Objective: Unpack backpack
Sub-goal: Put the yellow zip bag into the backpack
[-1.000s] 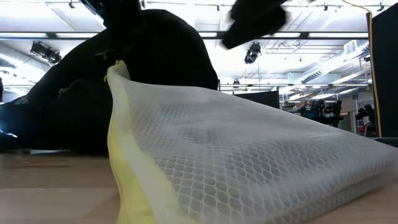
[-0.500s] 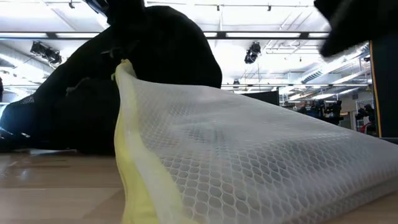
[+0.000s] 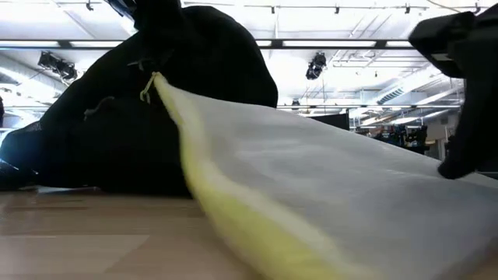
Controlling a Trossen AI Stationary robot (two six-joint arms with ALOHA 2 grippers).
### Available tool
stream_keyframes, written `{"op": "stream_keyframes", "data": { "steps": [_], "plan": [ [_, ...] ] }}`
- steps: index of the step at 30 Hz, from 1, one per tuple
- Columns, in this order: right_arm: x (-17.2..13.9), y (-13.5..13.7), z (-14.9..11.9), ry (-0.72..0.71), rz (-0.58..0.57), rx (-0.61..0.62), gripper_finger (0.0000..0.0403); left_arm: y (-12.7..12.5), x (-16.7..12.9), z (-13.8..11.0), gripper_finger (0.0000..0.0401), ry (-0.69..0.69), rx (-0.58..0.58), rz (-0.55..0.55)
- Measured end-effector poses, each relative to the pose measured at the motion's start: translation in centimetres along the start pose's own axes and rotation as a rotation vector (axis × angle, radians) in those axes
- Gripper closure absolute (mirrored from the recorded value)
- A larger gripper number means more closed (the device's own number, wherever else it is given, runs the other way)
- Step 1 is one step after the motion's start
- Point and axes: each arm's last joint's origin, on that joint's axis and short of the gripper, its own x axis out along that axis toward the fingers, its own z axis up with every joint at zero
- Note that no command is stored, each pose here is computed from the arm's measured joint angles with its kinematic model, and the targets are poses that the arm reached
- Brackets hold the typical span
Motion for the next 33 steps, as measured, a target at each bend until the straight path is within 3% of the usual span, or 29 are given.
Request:
{"op": "stream_keyframes", "data": {
  "steps": [3,8,12,18,33],
  "plan": [
    [-0.2,0.2,-0.3,0.01,-0.014,0.02,0.028,0.0,0.0,0.0,0.0401,0.0,0.0,0.0],
    [-1.0,-0.1,-0.8,0.034,-0.045,0.202,0.0286,0.0,0.0,0.0,0.0401,0.0,-0.007,0.0],
    [-1.2,-0.3,-1.5,0.051,-0.11,0.264,0.0288,0.0,0.0,0.0,0.0401,0.0,-0.008,0.0],
    [0.2,-2.2,-1.1,0.047,-0.19,0.279,0.0288,0.0,0.0,0.0,0.0401,0.002,-0.006,-0.001],
    [5.0,-10.1,1.8,0.034,-0.386,0.256,0.0288,-0.1,0.0,-0.1,0.0401,0.019,0.014,-0.052]
  ]
}}
